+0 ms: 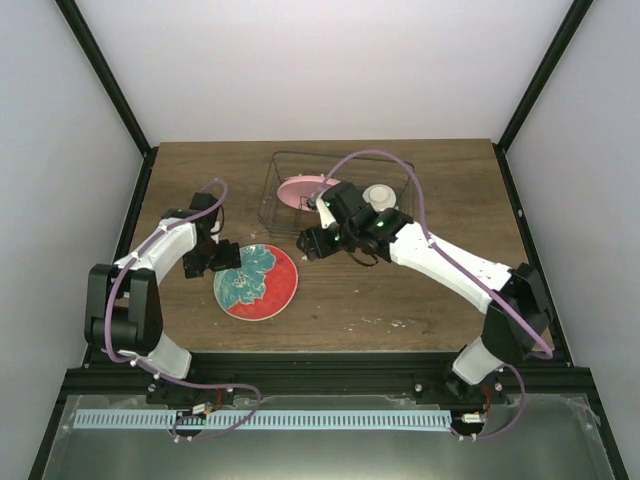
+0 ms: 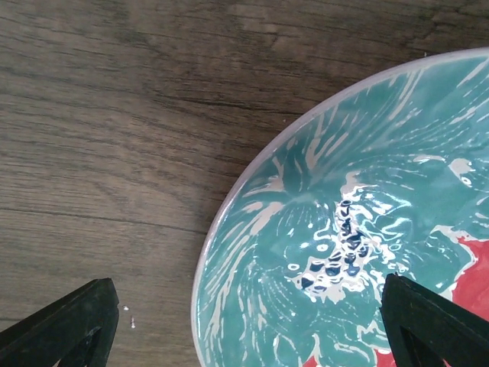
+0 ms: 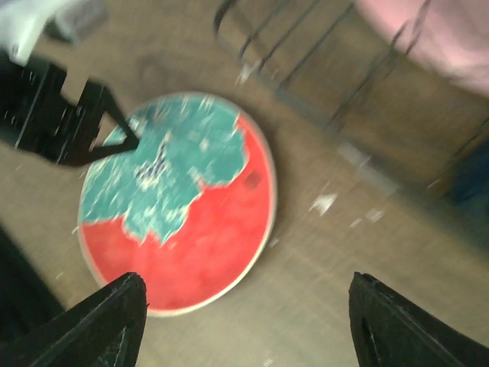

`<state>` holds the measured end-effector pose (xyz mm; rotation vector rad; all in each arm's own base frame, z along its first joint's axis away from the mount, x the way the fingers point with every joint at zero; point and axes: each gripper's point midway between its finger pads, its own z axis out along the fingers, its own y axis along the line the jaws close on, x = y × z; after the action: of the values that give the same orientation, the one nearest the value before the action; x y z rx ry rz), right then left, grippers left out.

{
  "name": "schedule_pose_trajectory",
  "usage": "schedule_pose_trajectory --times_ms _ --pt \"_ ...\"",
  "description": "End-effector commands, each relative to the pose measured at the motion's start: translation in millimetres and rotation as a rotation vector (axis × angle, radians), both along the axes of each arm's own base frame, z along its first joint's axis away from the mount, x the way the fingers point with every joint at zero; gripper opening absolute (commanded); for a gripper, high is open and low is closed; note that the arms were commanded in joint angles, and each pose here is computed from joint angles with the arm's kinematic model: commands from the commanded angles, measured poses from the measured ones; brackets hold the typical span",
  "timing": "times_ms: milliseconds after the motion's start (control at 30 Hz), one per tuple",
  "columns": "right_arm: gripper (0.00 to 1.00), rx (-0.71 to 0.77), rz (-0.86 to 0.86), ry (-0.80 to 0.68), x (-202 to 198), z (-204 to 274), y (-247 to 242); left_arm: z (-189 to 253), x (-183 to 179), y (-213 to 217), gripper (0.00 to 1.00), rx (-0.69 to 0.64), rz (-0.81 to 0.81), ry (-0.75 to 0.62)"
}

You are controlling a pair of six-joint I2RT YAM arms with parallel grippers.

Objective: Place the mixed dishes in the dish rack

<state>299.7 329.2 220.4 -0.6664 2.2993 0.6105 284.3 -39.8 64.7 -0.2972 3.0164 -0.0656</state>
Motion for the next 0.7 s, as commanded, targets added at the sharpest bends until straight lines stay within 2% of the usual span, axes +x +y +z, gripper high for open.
schedule_pose_trajectory --times_ms 0,167,367,667 --pt "0.74 0.085 0.086 0.374 -49.4 -38.7 19.8 -12.0 1.1 -6.4 0.95 -0.040 -0.022 0.009" --pt "0.77 0.151 0.123 0.509 -59.7 -60.8 31.0 -19.5 1.7 -12.2 0.94 -0.072 -0.037 0.016" --pt "0.79 0.174 0.071 0.615 -51.2 -102.1 25.7 -23.3 5.1 -13.9 0.95 -0.079 -0.052 0.009" --pt "0.80 0.134 0.067 0.647 -36.3 -150.2 33.7 -22.7 9.1 -19.7 0.94 -0.110 -0.053 -0.007"
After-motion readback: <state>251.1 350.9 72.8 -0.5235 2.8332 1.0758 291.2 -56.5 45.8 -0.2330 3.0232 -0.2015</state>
